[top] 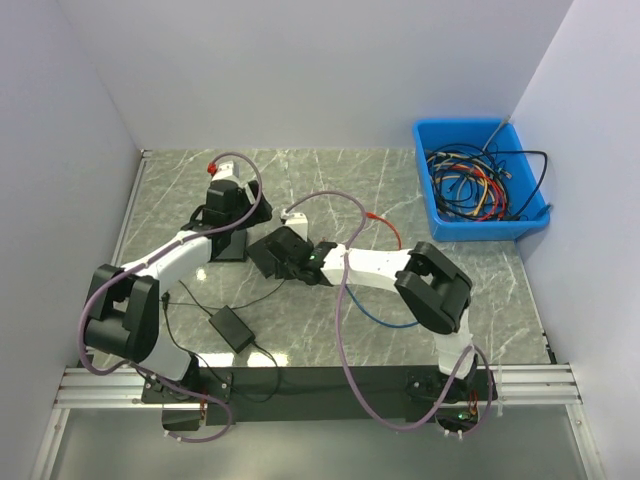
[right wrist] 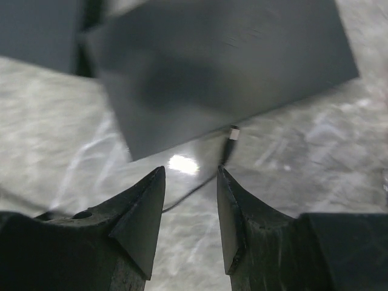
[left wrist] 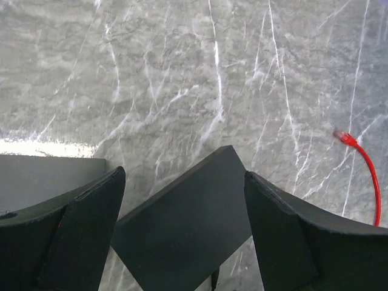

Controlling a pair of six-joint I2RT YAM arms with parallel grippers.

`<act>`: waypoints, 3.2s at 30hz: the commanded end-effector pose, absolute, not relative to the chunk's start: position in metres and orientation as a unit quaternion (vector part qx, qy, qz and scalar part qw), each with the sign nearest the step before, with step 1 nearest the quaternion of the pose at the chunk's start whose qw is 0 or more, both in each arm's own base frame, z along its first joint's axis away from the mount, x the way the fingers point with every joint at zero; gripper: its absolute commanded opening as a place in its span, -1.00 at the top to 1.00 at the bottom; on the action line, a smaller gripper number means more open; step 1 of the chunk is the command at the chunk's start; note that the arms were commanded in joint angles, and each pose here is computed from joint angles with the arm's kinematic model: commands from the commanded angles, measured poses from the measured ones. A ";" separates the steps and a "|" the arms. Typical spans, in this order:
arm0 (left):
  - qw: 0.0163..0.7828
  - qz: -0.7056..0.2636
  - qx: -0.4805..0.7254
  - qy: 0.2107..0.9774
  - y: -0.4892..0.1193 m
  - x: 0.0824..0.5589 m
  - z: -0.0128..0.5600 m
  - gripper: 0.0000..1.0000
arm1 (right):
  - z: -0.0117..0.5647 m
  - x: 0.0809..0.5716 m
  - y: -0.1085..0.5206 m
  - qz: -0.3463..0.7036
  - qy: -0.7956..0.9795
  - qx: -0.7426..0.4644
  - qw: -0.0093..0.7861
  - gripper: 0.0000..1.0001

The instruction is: Insert the plug into the switch port

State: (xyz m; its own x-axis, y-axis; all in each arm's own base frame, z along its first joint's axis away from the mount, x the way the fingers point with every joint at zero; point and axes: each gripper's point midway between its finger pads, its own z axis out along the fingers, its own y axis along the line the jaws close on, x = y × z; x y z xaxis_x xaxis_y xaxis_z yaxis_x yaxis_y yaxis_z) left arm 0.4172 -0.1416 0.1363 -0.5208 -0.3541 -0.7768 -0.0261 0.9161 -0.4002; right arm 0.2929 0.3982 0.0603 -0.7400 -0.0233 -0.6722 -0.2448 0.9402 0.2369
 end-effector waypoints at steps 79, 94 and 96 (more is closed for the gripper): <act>0.437 -0.472 0.035 0.765 -0.227 0.235 0.220 -0.42 | 0.220 0.206 0.356 0.441 0.710 -0.168 0.522 1.00; 0.408 -0.464 0.042 0.785 -0.239 0.230 0.194 -0.24 | 0.242 0.207 0.351 0.449 0.691 -0.158 0.544 1.00; 0.408 -0.465 0.040 0.785 -0.239 0.229 0.192 -0.19 | 0.242 0.207 0.351 0.451 0.690 -0.158 0.544 1.00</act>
State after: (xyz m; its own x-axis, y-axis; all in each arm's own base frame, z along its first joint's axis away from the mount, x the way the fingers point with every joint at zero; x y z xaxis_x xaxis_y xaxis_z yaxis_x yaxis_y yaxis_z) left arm 0.2296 -0.2375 0.1918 -0.6713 -0.3062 -0.6749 0.4362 0.5730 -0.6938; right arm 0.2040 0.3476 0.1994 -0.4281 0.1808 -0.8855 -0.6773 0.5844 0.4468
